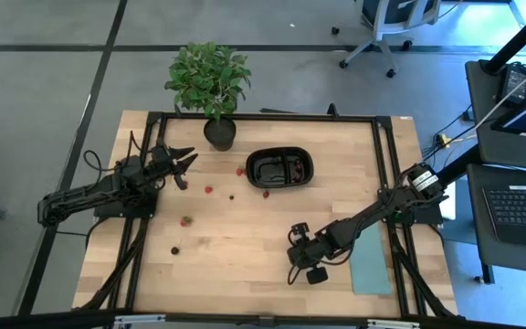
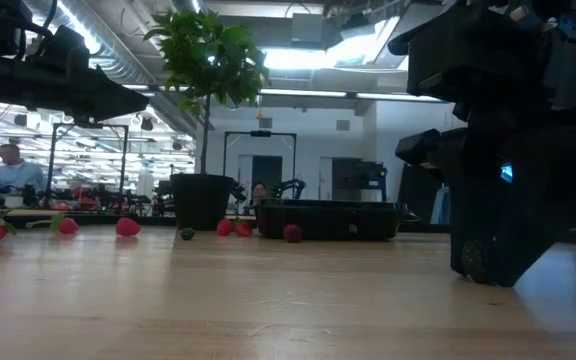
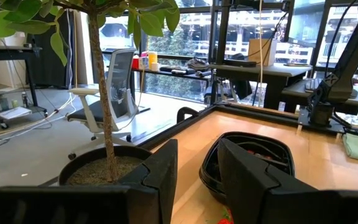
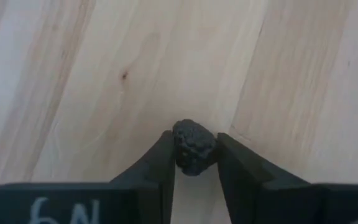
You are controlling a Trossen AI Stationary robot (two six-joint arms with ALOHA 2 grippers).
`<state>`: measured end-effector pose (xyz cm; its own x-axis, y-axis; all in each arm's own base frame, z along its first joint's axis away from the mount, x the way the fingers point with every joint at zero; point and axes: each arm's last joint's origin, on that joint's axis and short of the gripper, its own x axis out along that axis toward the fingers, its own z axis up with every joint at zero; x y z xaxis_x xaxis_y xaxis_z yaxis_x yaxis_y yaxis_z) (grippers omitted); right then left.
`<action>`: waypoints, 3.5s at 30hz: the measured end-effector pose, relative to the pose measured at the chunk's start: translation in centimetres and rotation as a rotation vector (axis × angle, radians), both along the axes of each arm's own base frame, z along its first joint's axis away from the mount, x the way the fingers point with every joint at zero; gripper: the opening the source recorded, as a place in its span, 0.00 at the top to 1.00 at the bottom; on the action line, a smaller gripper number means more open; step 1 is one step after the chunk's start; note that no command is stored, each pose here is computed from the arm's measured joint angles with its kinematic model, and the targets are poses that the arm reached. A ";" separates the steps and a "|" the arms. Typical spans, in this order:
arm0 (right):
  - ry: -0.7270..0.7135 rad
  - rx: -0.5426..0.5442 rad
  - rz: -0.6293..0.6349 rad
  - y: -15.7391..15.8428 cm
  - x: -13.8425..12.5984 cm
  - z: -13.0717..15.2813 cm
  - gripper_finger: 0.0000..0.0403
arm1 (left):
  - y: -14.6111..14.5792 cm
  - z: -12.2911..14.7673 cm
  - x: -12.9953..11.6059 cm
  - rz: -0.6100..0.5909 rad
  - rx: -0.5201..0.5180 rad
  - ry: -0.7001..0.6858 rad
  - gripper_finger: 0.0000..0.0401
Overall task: Pick and placing Produce into tupperware
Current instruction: Put the blackberry into the black container, then move the black container to the top of the table
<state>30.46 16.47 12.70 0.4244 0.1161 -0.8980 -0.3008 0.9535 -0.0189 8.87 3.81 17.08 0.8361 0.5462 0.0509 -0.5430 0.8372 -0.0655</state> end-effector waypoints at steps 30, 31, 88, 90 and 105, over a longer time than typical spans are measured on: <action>-0.152 -0.209 -0.057 -15.5 5.9 11.0 0.73 | 0.0 0.0 0.0 0.000 0.000 0.000 0.73; -0.155 -0.218 -0.073 -16.5 6.0 11.1 0.73 | 0.0 0.0 0.0 0.000 0.000 0.000 0.73; -0.048 -0.066 -0.231 -26.6 7.6 3.2 0.66 | 0.0 0.0 0.0 0.000 0.007 0.004 0.73; -0.048 -0.065 -0.232 -26.6 7.6 3.2 0.65 | 0.0 0.0 0.0 0.001 0.007 0.005 0.73; -0.016 -0.106 -0.273 -26.9 8.2 5.5 0.64 | 0.0 0.0 0.0 0.000 0.007 0.004 0.73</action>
